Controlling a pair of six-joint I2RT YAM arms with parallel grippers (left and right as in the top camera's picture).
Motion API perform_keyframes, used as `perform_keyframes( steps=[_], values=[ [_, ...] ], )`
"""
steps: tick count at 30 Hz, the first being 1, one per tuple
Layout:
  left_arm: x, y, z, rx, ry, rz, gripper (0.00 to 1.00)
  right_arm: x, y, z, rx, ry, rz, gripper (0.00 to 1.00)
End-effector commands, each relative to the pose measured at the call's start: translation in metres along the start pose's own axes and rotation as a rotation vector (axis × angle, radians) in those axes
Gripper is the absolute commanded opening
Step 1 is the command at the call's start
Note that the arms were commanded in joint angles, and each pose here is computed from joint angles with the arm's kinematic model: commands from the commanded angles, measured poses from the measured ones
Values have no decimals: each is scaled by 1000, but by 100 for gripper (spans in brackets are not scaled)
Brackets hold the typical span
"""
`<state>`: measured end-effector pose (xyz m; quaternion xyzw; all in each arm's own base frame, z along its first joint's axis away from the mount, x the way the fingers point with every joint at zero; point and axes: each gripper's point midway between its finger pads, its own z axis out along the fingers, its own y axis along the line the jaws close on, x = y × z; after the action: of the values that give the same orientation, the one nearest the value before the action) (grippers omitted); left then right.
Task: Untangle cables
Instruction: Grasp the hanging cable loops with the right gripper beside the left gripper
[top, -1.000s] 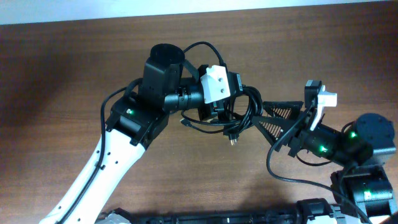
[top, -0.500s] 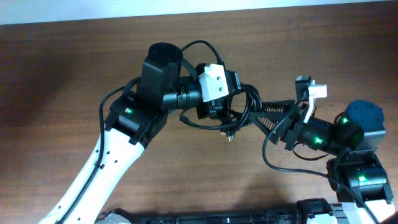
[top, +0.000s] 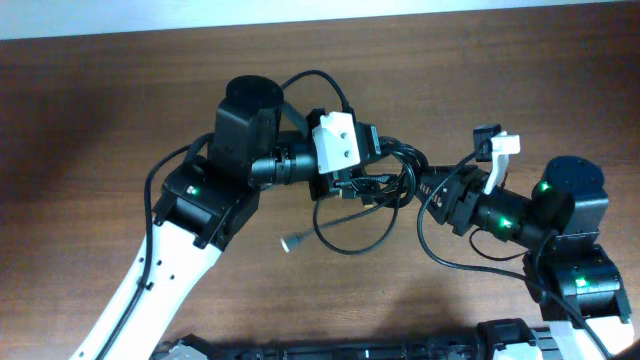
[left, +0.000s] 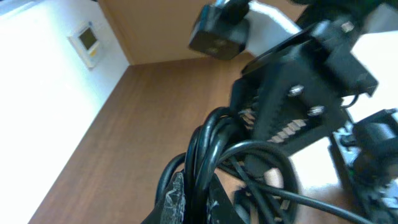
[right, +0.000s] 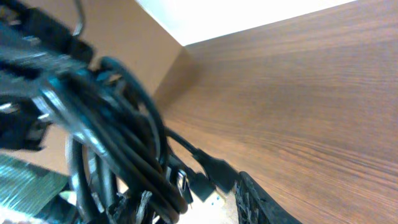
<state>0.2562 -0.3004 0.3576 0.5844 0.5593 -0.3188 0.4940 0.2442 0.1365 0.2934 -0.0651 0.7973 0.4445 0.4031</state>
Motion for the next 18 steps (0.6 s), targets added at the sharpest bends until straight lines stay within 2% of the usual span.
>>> perform_keyframes(
  steps=[1,18],
  values=[
    [-30,-31,-18,98,-88,22,0,-10,-29,-1,158,-51,12,38],
    [-10,-50,-21,171,-15,-82,0,-9,-29,-2,158,-51,11,38]
  ],
)
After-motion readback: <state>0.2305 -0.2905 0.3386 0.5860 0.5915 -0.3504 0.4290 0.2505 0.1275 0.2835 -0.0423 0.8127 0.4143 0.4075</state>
